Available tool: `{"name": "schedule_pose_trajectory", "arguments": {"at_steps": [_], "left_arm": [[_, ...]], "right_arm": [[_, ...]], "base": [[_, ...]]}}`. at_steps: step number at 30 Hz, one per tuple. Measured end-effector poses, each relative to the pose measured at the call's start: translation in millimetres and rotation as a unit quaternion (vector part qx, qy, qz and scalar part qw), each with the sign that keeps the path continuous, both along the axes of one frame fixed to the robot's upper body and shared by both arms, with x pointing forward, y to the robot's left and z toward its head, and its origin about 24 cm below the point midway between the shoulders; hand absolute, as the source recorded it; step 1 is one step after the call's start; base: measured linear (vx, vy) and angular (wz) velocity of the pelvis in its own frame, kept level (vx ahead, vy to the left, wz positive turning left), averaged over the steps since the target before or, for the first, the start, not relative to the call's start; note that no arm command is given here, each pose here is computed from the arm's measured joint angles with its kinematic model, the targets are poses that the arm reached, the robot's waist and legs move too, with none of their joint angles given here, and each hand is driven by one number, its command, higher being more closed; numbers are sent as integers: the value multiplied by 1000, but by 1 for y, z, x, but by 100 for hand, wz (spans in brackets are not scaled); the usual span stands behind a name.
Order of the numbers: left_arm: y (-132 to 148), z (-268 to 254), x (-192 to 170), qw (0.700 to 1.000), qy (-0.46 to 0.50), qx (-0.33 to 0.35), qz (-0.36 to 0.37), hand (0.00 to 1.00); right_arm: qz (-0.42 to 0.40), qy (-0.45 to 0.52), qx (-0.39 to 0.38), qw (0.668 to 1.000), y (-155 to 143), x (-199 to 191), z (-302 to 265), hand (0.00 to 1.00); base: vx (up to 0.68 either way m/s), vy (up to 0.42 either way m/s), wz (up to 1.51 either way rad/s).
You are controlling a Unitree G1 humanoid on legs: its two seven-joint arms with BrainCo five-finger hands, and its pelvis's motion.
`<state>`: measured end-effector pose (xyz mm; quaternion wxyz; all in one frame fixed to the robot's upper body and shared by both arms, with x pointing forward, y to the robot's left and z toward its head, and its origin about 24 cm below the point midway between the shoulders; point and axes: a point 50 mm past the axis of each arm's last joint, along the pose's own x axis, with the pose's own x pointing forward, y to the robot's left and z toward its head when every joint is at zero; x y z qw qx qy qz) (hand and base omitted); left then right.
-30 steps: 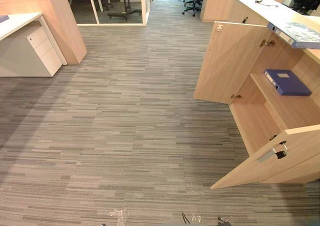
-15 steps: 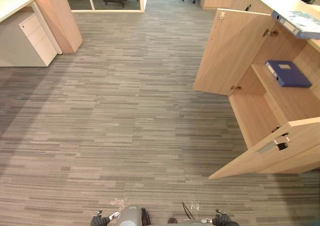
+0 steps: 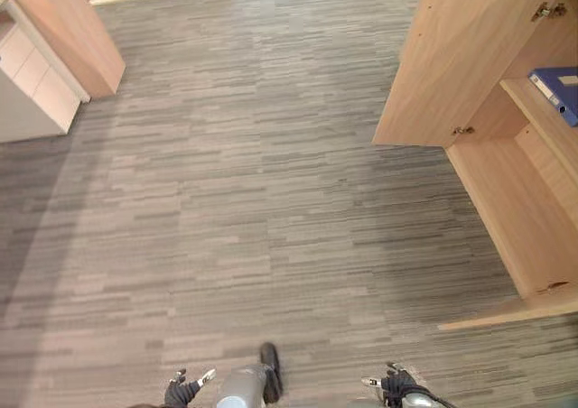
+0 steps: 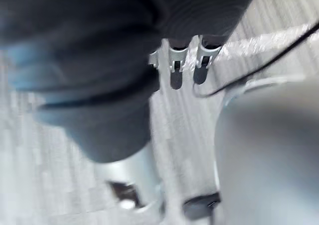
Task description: Walk over to the cabinet, pick up the folder, carry it to the office cabinet, place the folder inside the office cabinet, then close the office cabinet door
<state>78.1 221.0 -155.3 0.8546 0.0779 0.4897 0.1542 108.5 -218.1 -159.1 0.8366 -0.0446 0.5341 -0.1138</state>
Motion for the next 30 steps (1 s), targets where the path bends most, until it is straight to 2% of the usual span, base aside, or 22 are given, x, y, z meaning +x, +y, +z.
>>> {"name": "schedule_pose_trajectory", "arguments": {"at_steps": [2,3,5,9,15,19,21,25,30], "left_arm": [[-1,0,0,1000,-1,-3,-7,0],[-5,1,9,999,-5,-4,-41,0],[-4,0,7,998,1,1,-55,0],[-2,1,11,998,1,6,-62,0],[-7,-3,9,996,21,9,-87,0],[-1,-1,12,999,8,6,-44,0],[3,-2,1,1000,12,-4,13,0],[-1,-6,-14,997,22,-10,70,0],[1,-6,-19,995,22,-8,100,0]], "right_arm": [[4,-16,-3,1000,-2,6,3,0],[7,-46,-10,999,-3,18,9,0],[8,-58,-11,998,1,23,10,0],[14,-73,-7,997,6,34,13,0],[5,-60,-9,998,3,27,11,0],[-17,-19,-14,1000,-4,-1,2,0],[-18,10,-13,1000,-5,-15,-2,0],[-21,26,-14,999,-7,-20,-4,0],[-20,21,-14,999,-4,-16,-4,0]], "base": [[569,308,24],[662,127,44],[453,-43,38],[206,-228,15],[351,-308,-21],[397,-326,-10],[479,-190,-61],[322,-3,-92],[288,138,-79]]}}
